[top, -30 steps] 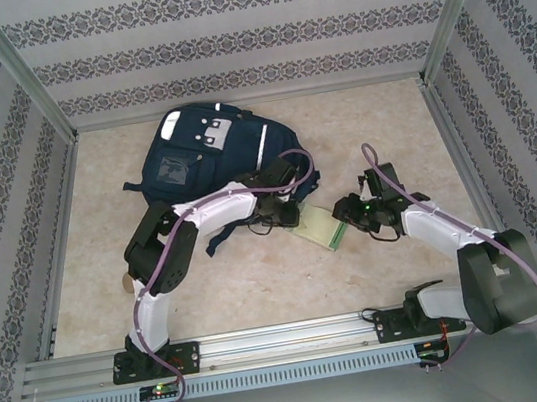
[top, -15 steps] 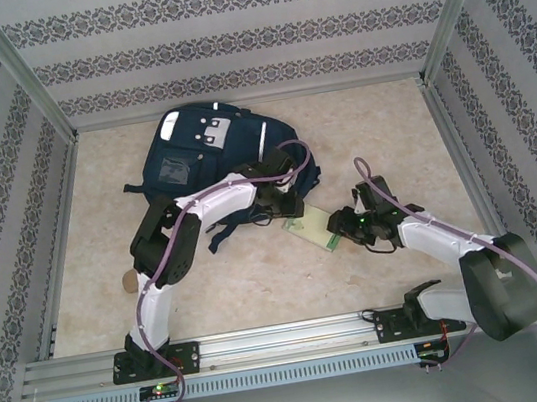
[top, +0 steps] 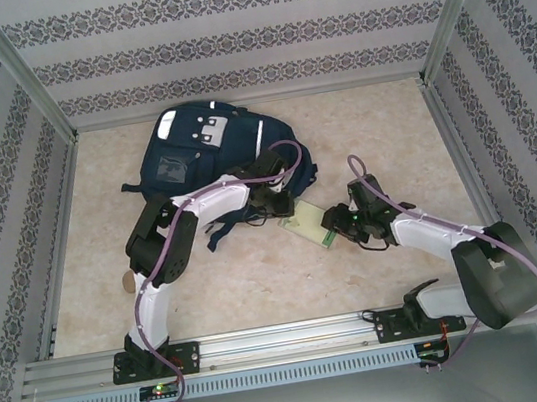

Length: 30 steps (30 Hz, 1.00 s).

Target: Pack the student bag

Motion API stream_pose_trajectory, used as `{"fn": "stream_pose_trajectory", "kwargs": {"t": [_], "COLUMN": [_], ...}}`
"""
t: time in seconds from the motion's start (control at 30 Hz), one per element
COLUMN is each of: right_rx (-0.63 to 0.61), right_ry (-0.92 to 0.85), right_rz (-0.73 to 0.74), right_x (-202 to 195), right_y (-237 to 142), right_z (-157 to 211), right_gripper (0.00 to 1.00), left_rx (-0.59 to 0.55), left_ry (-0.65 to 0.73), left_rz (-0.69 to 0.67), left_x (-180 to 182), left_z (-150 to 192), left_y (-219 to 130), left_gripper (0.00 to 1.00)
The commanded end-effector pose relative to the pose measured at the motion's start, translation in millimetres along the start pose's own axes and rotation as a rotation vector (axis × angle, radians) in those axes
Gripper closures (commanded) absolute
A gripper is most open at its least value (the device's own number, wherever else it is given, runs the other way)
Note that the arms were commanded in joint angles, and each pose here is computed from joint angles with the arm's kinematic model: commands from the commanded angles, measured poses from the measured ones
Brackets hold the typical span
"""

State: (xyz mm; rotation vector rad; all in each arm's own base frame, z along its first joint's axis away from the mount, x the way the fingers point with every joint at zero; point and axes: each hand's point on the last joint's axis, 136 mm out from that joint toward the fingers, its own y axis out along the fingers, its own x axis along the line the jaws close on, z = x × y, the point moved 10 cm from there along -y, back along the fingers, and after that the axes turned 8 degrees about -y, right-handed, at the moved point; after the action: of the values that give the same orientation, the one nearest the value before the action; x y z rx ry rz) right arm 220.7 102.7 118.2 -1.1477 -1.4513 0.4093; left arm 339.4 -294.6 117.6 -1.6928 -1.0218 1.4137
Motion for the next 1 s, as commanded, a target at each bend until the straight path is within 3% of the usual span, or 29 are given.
{"fn": "stream_pose_trajectory", "kwargs": {"t": [0.0, 0.17, 0.53, 0.73, 0.97], "right_rx": [0.02, -0.024, 0.042, 0.03, -0.088], "right_ry": [0.005, 0.045, 0.056, 0.026, 0.014], "right_rz": [0.104, 0.186, 0.125, -0.059, -0.321], "right_x": [-7.0, -15.8, -16.4, 7.7, 41.6], "right_y": [-3.7, -19.9, 12.8, 21.6, -8.8], "right_z": [10.9, 16.7, 14.9, -0.7, -19.8], "right_gripper": [0.52, 0.54, 0.52, 0.53, 0.54], "left_rx": [0.124, 0.118, 0.134, 0.139, 0.153], "left_ry": [-0.024, -0.051, -0.053, -0.051, -0.043], "left_rz": [-0.022, -0.021, -0.011, 0.007, 0.028], "left_x": [6.6, 6.4, 5.1, 2.2, -3.6], "left_z": [26.7, 26.2, 27.4, 27.5, 28.6], "left_y": [20.3, 19.1, 19.4, 20.2, 24.7], "left_gripper": [0.8, 0.81, 0.81, 0.81, 0.81]}}
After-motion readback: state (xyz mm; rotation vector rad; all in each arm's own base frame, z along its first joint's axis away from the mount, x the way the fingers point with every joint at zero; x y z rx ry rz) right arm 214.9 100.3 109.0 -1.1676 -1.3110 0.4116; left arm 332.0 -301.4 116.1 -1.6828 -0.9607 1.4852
